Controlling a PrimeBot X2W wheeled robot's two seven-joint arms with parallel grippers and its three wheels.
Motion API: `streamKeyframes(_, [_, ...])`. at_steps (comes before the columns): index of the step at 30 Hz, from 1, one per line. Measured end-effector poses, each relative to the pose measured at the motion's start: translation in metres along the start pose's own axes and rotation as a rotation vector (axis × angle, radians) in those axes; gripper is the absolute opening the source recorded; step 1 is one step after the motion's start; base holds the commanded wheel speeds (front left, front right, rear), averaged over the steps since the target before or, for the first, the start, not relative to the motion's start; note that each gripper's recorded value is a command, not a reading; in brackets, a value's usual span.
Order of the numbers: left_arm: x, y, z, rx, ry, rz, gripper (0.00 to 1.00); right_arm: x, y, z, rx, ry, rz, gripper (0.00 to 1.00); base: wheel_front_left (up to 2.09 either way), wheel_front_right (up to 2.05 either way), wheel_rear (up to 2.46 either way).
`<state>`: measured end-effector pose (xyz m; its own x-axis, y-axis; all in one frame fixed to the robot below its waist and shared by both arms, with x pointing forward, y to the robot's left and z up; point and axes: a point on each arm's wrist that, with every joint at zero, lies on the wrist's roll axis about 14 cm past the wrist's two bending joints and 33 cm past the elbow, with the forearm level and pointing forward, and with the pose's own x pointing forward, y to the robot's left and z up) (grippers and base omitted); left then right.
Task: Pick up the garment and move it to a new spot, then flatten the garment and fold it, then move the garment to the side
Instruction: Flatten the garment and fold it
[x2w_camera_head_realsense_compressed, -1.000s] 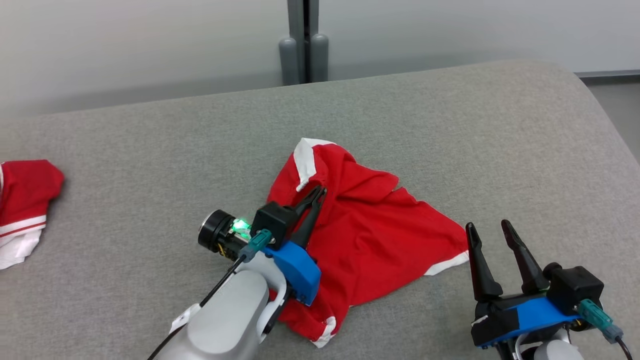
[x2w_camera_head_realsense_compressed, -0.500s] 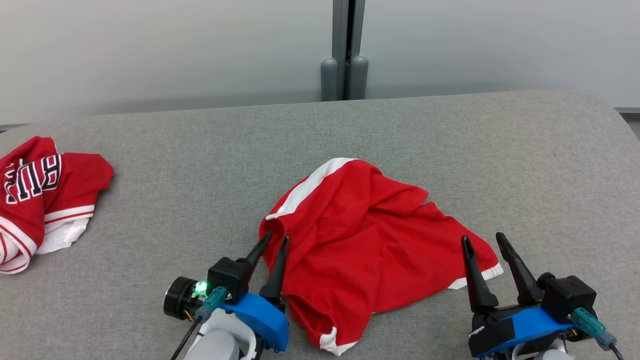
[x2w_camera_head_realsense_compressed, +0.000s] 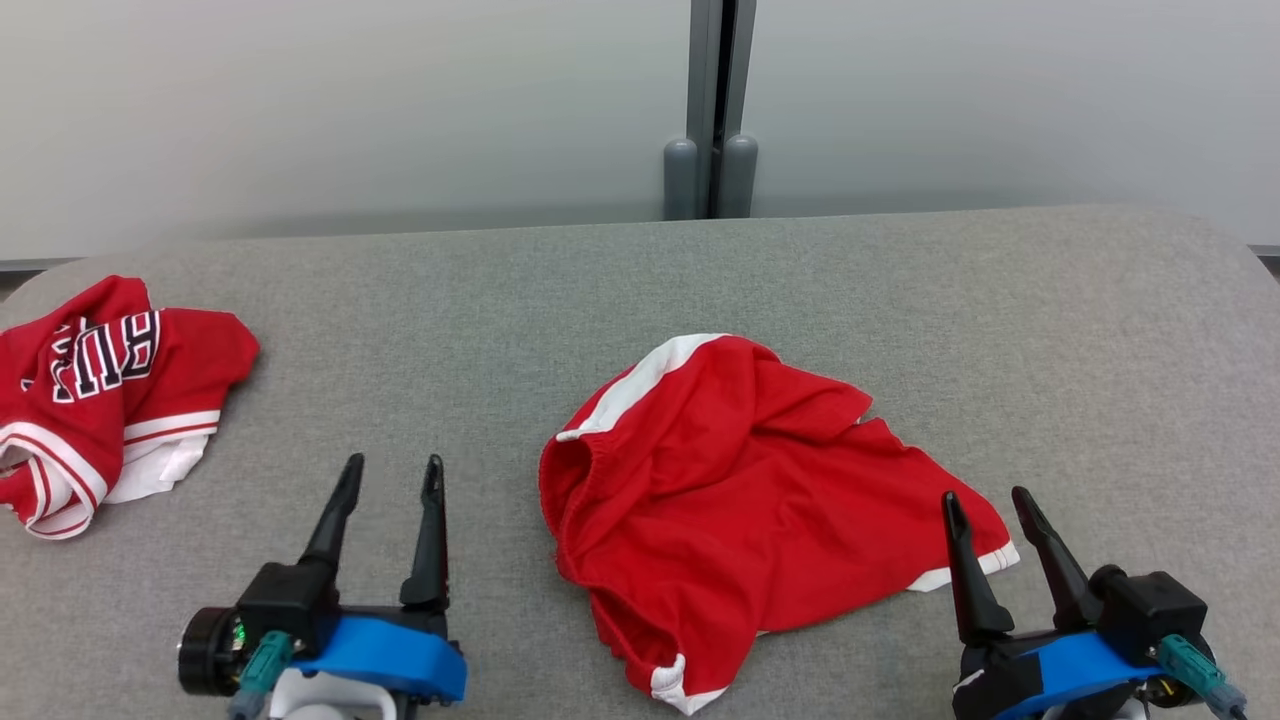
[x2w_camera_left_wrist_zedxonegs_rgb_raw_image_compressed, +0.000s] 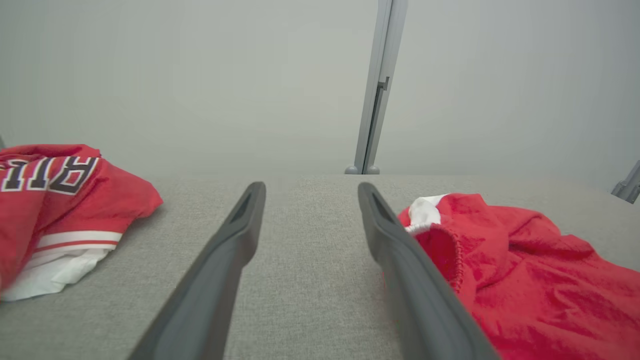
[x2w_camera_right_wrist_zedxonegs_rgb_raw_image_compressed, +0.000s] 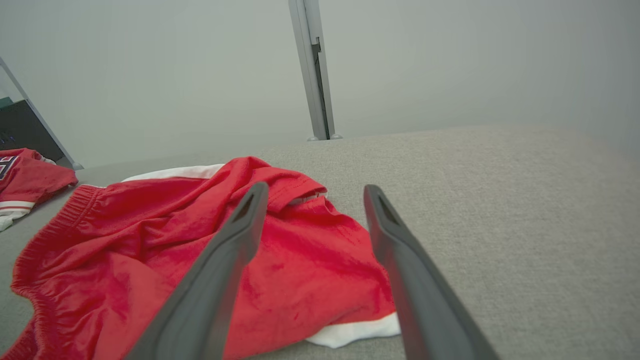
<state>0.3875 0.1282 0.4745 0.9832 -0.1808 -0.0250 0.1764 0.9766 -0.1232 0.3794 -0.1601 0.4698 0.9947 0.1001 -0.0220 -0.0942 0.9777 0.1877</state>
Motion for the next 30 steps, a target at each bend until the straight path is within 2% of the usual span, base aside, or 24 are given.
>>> streamKeyframes(7, [-0.023,0.043,0.024,0.051,-0.077,0.135,1.0,0.0,0.003,0.005,-0.013,-0.014,0.01,1.0,0.0,0.0,0.0])
streamKeyframes(12, [-0.04,0.06,0.023,0.063,-0.076,0.195,1.0,-0.005,0.003,0.003,-0.023,-0.008,0.012,1.0,0.0,0.0,0.0])
streamKeyframes(30, [-0.056,0.066,0.011,0.074,-0.041,0.212,1.0,-0.013,0.002,-0.001,-0.03,0.004,0.007,1.0,0.0,0.0,0.0])
